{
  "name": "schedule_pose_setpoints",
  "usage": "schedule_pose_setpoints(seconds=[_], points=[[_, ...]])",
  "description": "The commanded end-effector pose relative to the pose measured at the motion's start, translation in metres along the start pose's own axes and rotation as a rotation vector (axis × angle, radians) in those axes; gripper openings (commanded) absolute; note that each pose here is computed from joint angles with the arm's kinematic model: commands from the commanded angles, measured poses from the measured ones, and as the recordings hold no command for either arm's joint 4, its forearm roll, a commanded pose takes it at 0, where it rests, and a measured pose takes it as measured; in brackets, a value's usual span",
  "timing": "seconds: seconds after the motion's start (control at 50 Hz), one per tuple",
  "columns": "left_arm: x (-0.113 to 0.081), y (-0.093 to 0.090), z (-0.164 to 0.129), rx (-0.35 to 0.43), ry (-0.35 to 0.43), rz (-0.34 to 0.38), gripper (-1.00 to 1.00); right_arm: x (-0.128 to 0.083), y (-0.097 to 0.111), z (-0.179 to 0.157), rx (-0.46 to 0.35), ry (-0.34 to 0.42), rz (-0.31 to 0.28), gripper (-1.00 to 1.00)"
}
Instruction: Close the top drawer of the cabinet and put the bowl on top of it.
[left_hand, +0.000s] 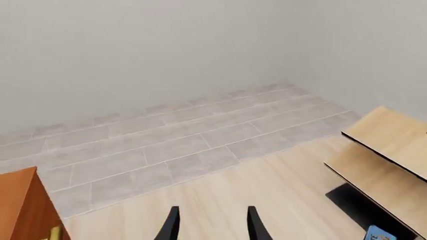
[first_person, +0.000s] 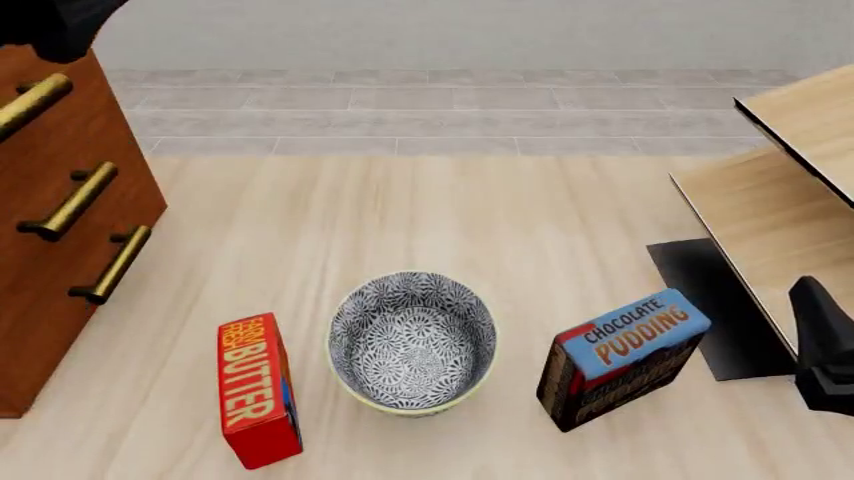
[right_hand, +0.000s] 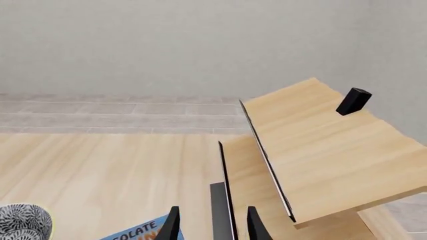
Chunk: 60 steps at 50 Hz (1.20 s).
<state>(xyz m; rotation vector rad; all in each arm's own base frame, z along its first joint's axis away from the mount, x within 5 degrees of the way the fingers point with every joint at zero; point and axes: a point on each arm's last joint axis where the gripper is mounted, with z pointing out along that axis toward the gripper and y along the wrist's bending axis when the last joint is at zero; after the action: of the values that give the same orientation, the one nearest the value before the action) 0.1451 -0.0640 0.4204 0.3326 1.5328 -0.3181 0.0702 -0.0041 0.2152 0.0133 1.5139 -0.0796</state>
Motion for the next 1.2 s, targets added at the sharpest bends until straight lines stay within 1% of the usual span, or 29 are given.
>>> schedule_pose_setpoints(seconds=[0.02,0.08,0.12,0.14,0.22,0.26,0.3,0.4,0.44,0.48,0.54,0.56,0.6,0.64,0.66,0.7,0.74,0.78,0.8,0.84,0.96,0.98,1.02,1.1,1.2], points=[[-0.007,-0.013,0.024,0.074,0.125,-0.029,1.00,0.000,0.000,0.000,0.002,0.000,-0.001,1.00],[-0.004,-0.017,0.031,0.090,0.165,-0.028,1.00,0.000,0.000,0.000,0.002,0.001,0.000,1.00],[-0.002,-0.023,0.035,0.115,0.189,-0.030,1.00,0.000,0.000,0.000,0.001,0.002,-0.002,1.00],[-0.002,-0.023,0.035,0.115,0.189,-0.030,1.00,0.000,0.000,0.000,0.001,0.002,-0.002,1.00],[0.001,-0.029,0.044,0.137,0.241,-0.066,1.00,0.000,0.000,0.001,-0.001,0.004,-0.006,1.00],[0.005,-0.033,0.049,0.146,0.276,-0.095,1.00,0.000,0.000,0.001,-0.003,0.005,-0.009,1.00],[0.007,-0.037,0.052,0.157,0.295,-0.113,1.00,0.000,0.000,0.002,-0.004,0.006,-0.010,1.00],[0.012,-0.041,0.055,0.171,0.318,-0.107,1.00,0.000,0.000,0.002,-0.004,0.007,-0.013,1.00],[0.018,-0.046,0.060,0.179,0.349,-0.133,1.00,0.000,0.000,0.002,-0.005,0.007,-0.017,1.00],[0.018,-0.046,0.060,0.181,0.344,-0.133,1.00,0.000,0.000,0.001,-0.006,0.008,-0.019,1.00],[0.024,-0.049,0.065,0.184,0.370,-0.151,1.00,0.001,0.000,0.002,-0.006,0.010,-0.020,1.00],[0.025,-0.052,0.066,0.190,0.379,-0.168,1.00,0.001,0.000,0.002,-0.006,0.011,-0.020,1.00],[0.034,-0.056,0.074,0.184,0.431,-0.198,1.00,0.001,0.000,0.002,-0.004,0.011,-0.019,1.00],[0.036,-0.056,0.076,0.183,0.437,-0.194,1.00,0.001,0.000,0.002,-0.005,0.011,-0.019,1.00],[0.039,-0.056,0.078,0.174,0.452,-0.213,1.00,0.001,0.000,0.002,-0.005,0.011,-0.019,1.00],[0.046,-0.061,0.082,0.181,0.485,-0.231,1.00,0.001,0.000,0.003,-0.005,0.011,-0.019,1.00],[0.050,-0.061,0.084,0.178,0.493,-0.228,1.00,0.001,0.000,0.003,-0.005,0.012,-0.018,1.00],[0.059,-0.068,0.088,0.186,0.532,-0.243,1.00,0.001,0.000,0.003,-0.004,0.012,-0.018,1.00],[0.060,-0.068,0.089,0.188,0.531,-0.240,1.00,0.001,0.000,0.003,-0.004,0.012,-0.018,1.00],[0.068,-0.077,0.092,0.206,0.564,-0.249,1.00,0.001,0.000,0.003,-0.003,0.012,-0.018,1.00],[0.078,-0.079,0.102,0.199,0.599,-0.221,1.00,0.001,0.000,0.002,-0.002,0.011,-0.018,1.00],[0.078,-0.079,0.102,0.199,0.599,-0.221,1.00,0.001,0.000,0.002,-0.002,0.011,-0.018,1.00],[0.086,-0.081,0.107,0.195,0.619,-0.223,1.00,0.001,0.000,0.002,-0.002,0.011,-0.019,1.00],[0.093,-0.082,0.111,0.190,0.634,-0.231,1.00,0.000,0.000,0.002,0.000,0.010,-0.019,1.00],[0.101,-0.078,0.117,0.173,0.642,-0.225,1.00,0.001,0.000,0.003,0.002,0.011,-0.018,1.00]])
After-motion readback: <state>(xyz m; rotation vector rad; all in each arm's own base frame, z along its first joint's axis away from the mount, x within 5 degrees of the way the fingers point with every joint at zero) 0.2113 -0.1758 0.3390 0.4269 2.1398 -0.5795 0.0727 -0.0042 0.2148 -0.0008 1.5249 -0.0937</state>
